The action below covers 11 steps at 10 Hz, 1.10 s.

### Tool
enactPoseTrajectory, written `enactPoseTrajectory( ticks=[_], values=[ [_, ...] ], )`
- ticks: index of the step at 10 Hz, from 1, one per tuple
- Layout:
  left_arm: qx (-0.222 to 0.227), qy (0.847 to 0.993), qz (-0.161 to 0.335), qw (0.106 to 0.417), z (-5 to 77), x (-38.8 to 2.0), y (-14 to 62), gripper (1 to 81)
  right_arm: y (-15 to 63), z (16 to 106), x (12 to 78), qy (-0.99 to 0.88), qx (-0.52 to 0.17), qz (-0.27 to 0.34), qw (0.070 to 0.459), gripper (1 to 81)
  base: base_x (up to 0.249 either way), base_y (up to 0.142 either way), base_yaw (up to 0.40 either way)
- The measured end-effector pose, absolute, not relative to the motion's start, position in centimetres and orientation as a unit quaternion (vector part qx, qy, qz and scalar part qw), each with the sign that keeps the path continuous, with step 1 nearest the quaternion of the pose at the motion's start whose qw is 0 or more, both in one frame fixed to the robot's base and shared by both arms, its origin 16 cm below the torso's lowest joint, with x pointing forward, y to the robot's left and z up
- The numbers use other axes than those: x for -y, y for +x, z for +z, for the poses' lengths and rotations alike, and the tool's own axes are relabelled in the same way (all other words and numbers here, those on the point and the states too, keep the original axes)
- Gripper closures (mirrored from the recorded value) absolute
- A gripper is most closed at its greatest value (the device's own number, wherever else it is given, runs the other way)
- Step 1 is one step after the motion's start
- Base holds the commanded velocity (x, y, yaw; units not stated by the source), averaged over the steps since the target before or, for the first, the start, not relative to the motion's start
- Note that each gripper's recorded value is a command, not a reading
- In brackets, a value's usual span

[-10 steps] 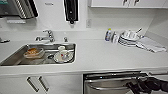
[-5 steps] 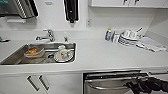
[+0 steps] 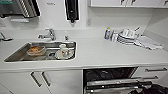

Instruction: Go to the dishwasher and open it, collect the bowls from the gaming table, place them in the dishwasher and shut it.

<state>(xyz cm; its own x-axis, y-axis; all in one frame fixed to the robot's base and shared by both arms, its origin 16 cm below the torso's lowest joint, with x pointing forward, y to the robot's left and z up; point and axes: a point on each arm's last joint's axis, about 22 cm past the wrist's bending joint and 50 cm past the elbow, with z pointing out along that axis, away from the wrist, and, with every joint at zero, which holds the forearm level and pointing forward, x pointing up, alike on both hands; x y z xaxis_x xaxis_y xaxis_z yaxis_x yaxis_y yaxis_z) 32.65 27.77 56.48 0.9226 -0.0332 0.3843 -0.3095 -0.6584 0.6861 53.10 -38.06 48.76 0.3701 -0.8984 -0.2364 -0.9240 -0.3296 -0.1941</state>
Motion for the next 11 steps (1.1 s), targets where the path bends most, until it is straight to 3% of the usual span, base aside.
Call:
enactPoseTrajectory(
  ticks=[6,11],
  values=[
    [0.096,0.892,0.169,0.408,56.4,-27.2,32.5,1.0,53.1,47.2,38.4,-0.788,-0.582,0.028,0.198,1.0,-0.077,0.000,0.000],
    [0.097,0.893,0.170,0.405,56.1,-27.4,32.7,1.0,51.6,44.4,38.6,-0.770,-0.600,0.029,0.216,1.0,-0.077,0.000,0.000]
  ],
)
